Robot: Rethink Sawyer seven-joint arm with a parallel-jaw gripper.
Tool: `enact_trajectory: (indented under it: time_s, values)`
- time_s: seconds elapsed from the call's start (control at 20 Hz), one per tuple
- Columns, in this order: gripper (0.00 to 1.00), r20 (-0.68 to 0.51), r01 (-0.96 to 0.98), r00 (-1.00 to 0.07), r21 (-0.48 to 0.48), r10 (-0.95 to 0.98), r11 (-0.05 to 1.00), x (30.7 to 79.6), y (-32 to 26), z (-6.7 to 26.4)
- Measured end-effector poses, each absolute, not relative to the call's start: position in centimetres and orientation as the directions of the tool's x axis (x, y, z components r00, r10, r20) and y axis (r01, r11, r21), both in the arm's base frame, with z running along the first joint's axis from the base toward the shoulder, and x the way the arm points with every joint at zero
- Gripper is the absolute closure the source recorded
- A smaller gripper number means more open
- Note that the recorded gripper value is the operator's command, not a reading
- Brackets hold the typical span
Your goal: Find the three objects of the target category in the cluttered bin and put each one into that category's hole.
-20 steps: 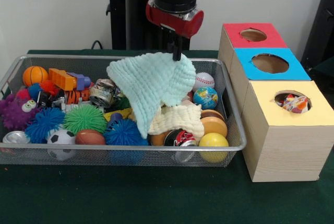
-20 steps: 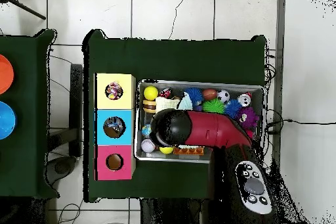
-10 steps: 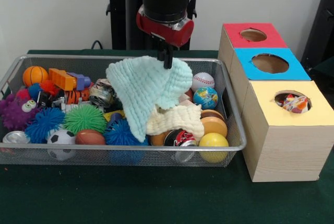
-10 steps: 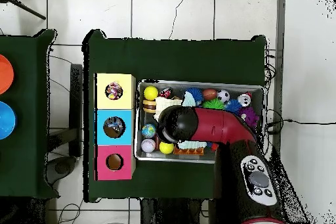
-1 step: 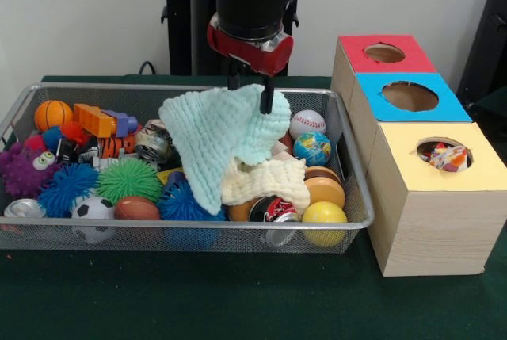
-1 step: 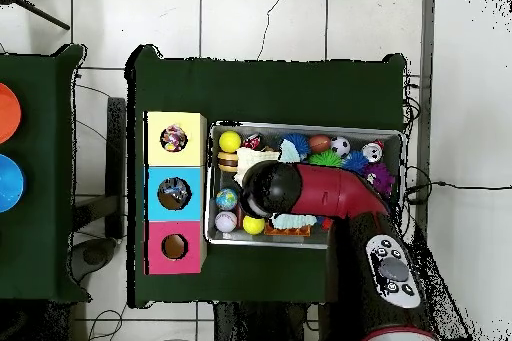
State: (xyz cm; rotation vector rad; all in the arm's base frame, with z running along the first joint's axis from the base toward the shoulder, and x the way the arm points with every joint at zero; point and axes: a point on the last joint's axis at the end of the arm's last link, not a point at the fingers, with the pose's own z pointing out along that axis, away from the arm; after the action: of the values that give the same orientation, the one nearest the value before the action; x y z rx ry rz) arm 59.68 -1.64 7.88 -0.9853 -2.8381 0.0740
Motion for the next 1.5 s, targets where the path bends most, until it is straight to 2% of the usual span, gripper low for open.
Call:
enact_trajectory:
  time_s: [0.5, 1.1, 1.5]
  values:
    - [0.00, 0.098, 0.628, -0.767, -0.087, 0.634, 0.773, 60.0, -2.9, 8.6]
    - [0.00, 0.089, 0.650, -0.747, -0.110, 0.659, 0.752, 62.0, -5.1, 14.0]
    - [0.00, 0.057, 0.657, -0.746, -0.103, 0.664, 0.747, 63.7, -5.9, 15.6]
